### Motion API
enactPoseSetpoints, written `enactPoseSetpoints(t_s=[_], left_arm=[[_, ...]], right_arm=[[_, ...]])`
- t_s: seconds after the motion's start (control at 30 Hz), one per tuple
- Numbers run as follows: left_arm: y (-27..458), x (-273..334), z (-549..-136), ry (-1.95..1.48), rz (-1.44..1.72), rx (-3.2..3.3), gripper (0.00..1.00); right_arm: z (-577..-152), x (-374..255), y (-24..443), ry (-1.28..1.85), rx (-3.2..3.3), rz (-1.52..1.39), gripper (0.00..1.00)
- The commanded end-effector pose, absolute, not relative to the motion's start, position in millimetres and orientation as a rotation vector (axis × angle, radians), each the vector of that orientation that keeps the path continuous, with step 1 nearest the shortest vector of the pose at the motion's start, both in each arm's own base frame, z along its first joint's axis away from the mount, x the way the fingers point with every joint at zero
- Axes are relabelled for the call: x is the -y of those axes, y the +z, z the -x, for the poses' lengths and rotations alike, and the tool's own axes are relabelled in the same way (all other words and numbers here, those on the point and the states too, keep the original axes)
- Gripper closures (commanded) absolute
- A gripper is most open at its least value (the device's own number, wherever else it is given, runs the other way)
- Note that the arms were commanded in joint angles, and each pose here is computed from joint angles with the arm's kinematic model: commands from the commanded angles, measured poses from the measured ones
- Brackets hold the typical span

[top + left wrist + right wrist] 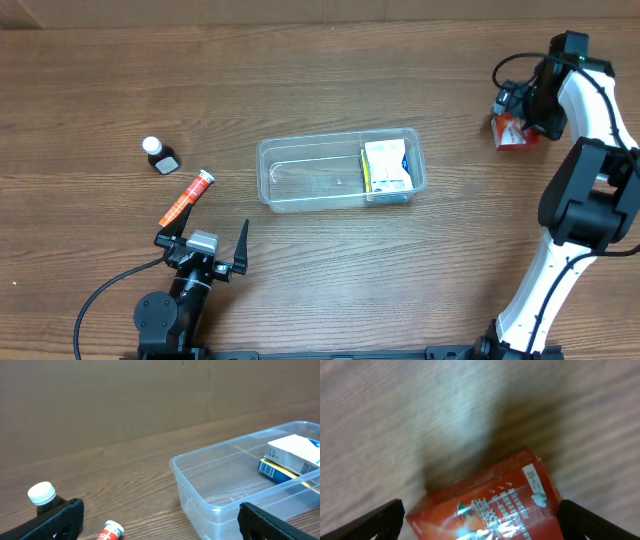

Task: Pack container

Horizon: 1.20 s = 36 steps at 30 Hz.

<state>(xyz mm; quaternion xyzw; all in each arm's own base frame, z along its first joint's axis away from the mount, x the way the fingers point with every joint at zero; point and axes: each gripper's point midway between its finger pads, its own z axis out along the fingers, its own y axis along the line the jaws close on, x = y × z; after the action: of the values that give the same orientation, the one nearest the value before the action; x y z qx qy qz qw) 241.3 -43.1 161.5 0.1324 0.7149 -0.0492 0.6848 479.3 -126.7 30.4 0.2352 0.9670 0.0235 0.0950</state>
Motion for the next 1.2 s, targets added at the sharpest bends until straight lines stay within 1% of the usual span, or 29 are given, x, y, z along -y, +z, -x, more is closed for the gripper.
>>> enactPoseSetpoints(t_s=[0.0,0.03,0.1,0.17,0.2,0.23,0.27,0.33,0.37,0.43,0.5,0.57,0.63,0.77,0.9,1.0,1.17], left_arm=[[162.4,39.6,-241.7,-0.09,-0.291,-1.595,0.0],[162.4,39.6,-241.7,-0.091,-0.291,-1.595,0.0],[162.4,39.6,-241.7,-0.09,-0.291,-1.595,0.0],[162.4,39.6,-241.7,-0.09,-0.291,-1.595,0.0],[162.4,39.6,-241.7,-0.091,-0.291,-1.595,0.0],[162.4,39.6,-241.7,-0.091,-0.291,-1.595,0.0],[162.4,39.6,-241.7,-0.091,-0.291,-1.595,0.0],[162.4,39.6,-241.7,-0.09,-0.291,-1.595,0.0],[162.4,39.6,-241.7,-0.09,-0.291,-1.595,0.0],[162.4,39.6,-241.7,-0.091,-0.291,-1.595,0.0],[162.4,39.6,-241.7,-0.091,-0.291,-1.595,0.0],[162.4,39.6,-241.7,-0.091,-0.291,-1.595,0.0],[162.4,39.6,-241.7,-0.09,-0.291,-1.595,0.0],[162.4,39.6,-241.7,-0.09,-0.291,-1.595,0.0],[162.4,39.6,-241.7,-0.091,-0.291,-1.595,0.0],[162.4,39.6,-241.7,-0.091,-0.291,-1.595,0.0],[162.4,39.6,-241.7,-0.09,-0.291,-1.595,0.0]], right_arm=[[-488.2,118.8,93.1,0.128,-2.814,-0.744,0.0],[-483.4,116.6,110.6,0.135,-2.816,-0.744,0.0],[-472.2,107.0,131.0,0.192,-2.835,-0.744,0.0],[-466.7,78.9,141.6,0.419,-2.849,-0.726,0.0],[-459.9,68.2,142.7,0.496,-2.883,-0.668,0.0],[-448.0,67.9,140.3,0.479,-2.932,-0.684,0.0],[-439.8,71.5,138.2,0.442,-2.95,-0.799,0.0],[-424.2,90.6,133.2,0.261,-2.87,-1.283,0.0],[-421.6,97.5,132.1,0.193,-2.802,-1.442,0.0],[-422.0,106.8,130.8,0.065,-2.655,-1.662,0.0],[-432.4,113.5,130.9,-0.02,-2.49,-1.784,0.0],[-446.1,107.2,128.3,-0.01,-2.434,-1.781,0.0],[-452.2,98.6,114.9,-0.031,-2.397,-1.803,0.0],[-441.5,100.4,72.8,-0.086,-2.357,-1.915,0.0],[-433.1,110.3,43.6,-0.091,-2.36,-1.942,0.0],[-437.1,116.2,33.4,-0.072,-2.331,-1.938,0.0],[-464.7,117.9,32.3,0.036,-2.303,-1.83,0.0]])
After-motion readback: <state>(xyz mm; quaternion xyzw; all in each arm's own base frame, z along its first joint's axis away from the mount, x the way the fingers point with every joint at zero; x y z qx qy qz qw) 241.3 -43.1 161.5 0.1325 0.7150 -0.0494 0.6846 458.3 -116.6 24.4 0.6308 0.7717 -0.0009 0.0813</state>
